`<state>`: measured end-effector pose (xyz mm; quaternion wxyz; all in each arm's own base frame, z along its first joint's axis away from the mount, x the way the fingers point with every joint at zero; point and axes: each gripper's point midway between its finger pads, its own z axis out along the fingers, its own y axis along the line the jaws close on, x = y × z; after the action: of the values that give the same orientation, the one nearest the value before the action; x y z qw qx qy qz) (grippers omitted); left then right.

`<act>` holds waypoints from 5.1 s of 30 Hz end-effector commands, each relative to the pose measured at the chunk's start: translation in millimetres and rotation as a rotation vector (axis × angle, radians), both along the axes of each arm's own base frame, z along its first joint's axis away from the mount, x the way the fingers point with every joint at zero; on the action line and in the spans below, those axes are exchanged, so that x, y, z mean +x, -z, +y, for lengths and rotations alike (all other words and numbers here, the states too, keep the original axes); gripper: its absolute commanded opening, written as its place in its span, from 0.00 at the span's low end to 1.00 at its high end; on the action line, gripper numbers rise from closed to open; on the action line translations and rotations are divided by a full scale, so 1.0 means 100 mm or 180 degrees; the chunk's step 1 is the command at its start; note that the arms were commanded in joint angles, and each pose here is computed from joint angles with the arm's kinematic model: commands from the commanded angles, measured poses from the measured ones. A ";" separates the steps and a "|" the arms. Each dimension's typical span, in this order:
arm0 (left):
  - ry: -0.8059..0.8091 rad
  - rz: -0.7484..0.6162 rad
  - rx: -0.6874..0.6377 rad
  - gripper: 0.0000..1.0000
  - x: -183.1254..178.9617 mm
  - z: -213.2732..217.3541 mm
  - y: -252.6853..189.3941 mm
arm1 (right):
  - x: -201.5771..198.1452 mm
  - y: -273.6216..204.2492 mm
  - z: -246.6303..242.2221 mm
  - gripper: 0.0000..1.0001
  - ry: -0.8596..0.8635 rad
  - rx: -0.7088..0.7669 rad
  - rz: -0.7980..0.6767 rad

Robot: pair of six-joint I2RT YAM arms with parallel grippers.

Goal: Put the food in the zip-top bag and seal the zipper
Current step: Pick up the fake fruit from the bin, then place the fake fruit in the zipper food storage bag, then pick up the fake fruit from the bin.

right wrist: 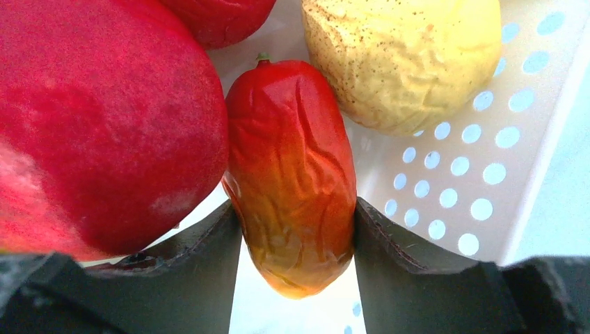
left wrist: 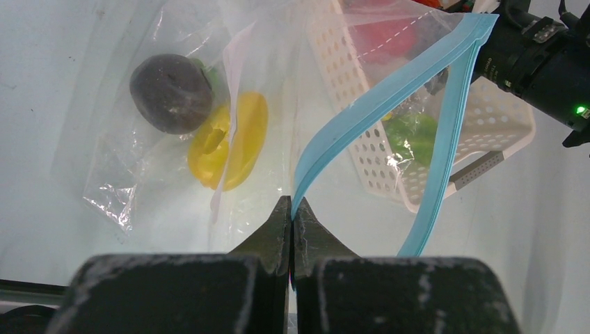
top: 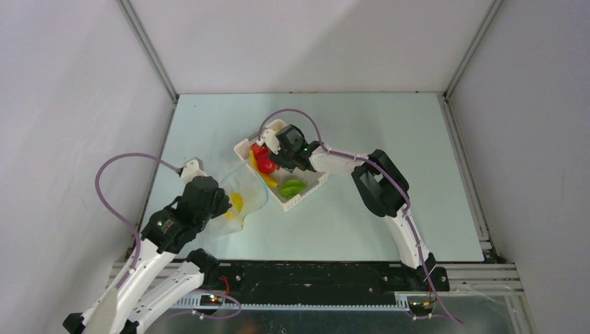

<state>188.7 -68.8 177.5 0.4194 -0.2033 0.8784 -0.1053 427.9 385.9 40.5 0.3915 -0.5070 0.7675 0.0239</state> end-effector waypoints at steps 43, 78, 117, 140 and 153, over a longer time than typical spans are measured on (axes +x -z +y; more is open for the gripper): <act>0.0386 -0.0358 -0.0476 0.00 0.03 -0.30 -0.27 | -2.41 -1.79 0.98 0.76 0.1423 0.2925 0.1928; 0.0033 -0.0313 -0.0176 0.00 -0.01 0.00 -0.13 | -1.42 -1.73 -0.52 0.99 0.2266 0.2087 0.0597; -0.0021 -0.0537 -0.0181 0.00 -0.15 0.17 -0.29 | -0.60 -0.29 -0.41 0.98 0.2930 0.0897 0.0299; -0.0013 -0.0522 -0.0230 0.00 -0.16 0.15 -0.28 | -0.52 -0.41 -0.25 0.58 0.2797 0.1312 0.0353; 0.0019 -0.0506 -0.0306 0.00 -0.17 0.10 -0.29 | -1.13 -1.64 -0.29 0.52 0.2328 0.2032 0.0227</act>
<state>172.0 -55.2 196.4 0.4705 -0.2129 0.8436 -0.1474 337.1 352.2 131.0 0.4304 -0.0686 0.8974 0.0692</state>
